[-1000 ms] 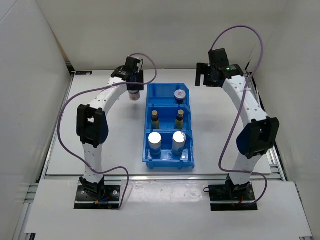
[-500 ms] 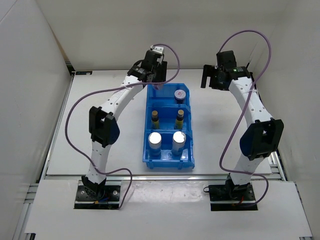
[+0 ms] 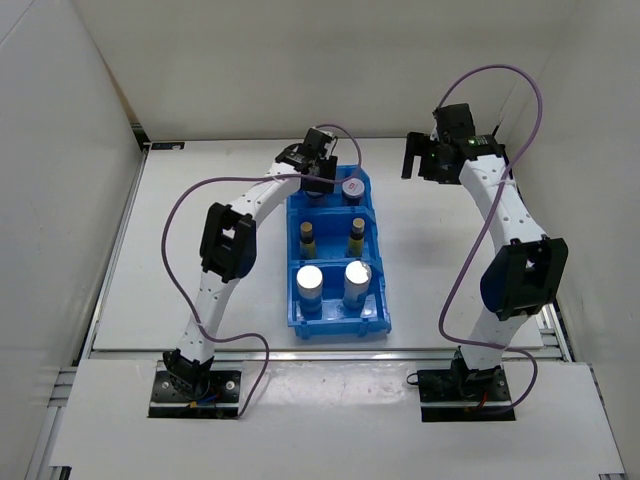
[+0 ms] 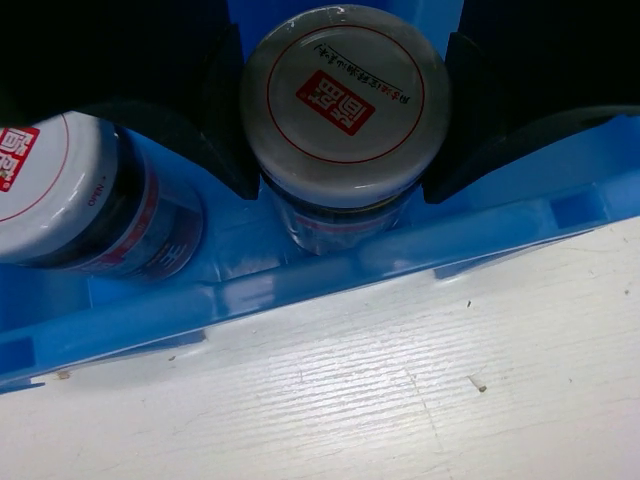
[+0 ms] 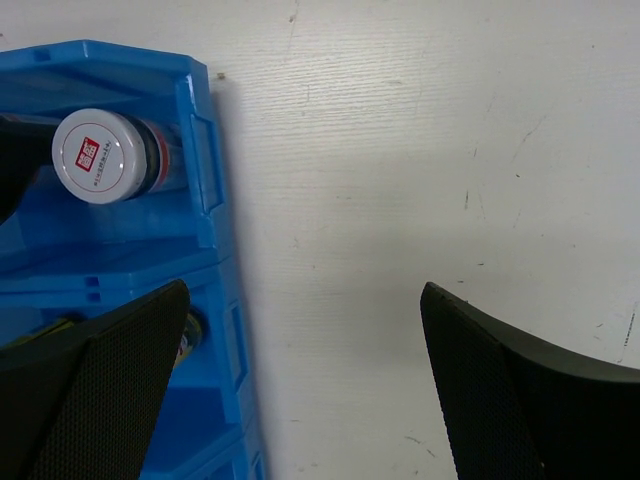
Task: Organize the condiment bottles
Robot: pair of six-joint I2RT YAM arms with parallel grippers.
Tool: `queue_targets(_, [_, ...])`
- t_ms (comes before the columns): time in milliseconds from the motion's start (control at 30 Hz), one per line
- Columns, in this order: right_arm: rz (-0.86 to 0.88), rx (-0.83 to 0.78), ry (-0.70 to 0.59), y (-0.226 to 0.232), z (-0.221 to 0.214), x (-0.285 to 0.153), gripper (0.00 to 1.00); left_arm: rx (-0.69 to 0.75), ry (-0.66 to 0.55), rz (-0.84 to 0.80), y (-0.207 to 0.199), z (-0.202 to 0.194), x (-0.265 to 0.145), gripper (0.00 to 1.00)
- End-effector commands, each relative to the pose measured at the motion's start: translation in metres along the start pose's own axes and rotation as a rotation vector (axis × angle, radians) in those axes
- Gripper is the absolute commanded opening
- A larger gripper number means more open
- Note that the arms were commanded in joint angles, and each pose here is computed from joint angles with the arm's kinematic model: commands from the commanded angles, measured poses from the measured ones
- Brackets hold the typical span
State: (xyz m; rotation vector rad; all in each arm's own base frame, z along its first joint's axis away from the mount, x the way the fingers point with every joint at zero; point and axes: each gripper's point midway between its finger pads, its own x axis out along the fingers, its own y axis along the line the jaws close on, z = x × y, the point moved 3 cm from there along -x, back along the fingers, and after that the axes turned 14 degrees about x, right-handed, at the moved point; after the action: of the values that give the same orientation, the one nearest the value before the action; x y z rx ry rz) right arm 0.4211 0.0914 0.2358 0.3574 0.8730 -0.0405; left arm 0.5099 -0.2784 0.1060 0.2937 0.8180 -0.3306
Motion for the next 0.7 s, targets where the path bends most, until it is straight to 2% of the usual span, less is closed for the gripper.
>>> queue_targets(0, [0.029,0.017,-0.046,0.002,0.01,-0.007,0.99,-0.052,-0.122,-0.014,0.006,0.042,-0.028,0.72])
queue_targets(67, [0.034,0.017,-0.054,0.003,0.011,-0.011,0.99,-0.053,-0.131,-0.014,0.007,0.045,-0.032,0.8])
queue_targets(100, [0.02,0.009,-0.051,0.0,0.01,-0.011,0.99,-0.056,-0.149,-0.014,0.008,0.051,-0.041,1.0])
queue_targets(200, [0.013,0.0,-0.066,0.0,0.015,-0.02,0.99,-0.056,-0.202,-0.004,0.014,0.068,-0.066,1.0])
queue_targets(333, [-0.007,-0.011,-0.099,-0.011,0.031,-0.038,0.99,-0.049,-0.394,0.011,0.032,0.121,-0.152,1.0])
queue_targets(400, [-0.032,0.006,-0.083,-0.021,0.032,-0.045,0.99,-0.04,-0.459,0.007,0.037,0.134,-0.185,1.0])
queue_targets(433, [-0.049,0.025,-0.061,-0.026,0.029,-0.049,0.99,-0.034,-0.516,0.012,0.043,0.143,-0.221,1.0])
queue_targets(533, [-0.035,0.082,-0.056,-0.031,0.027,-0.066,0.99,-0.039,-0.516,0.069,0.057,0.129,-0.255,1.0])
queue_targets(567, [-0.014,0.082,-0.071,-0.029,0.025,-0.078,0.99,-0.043,-0.558,0.093,0.067,0.124,-0.291,1.0])
queue_targets(600, [-0.011,0.091,-0.048,-0.031,0.016,-0.078,0.99,-0.026,-0.479,0.141,0.072,0.096,-0.278,1.0])
queue_targets(633, [0.01,0.099,-0.063,-0.029,0.012,-0.091,0.99,-0.017,-0.453,0.168,0.077,0.081,-0.281,1.0])
queue_targets(667, [0.01,0.099,-0.063,-0.031,0.008,-0.095,0.99,-0.024,-0.488,0.198,0.086,0.07,-0.312,1.0])
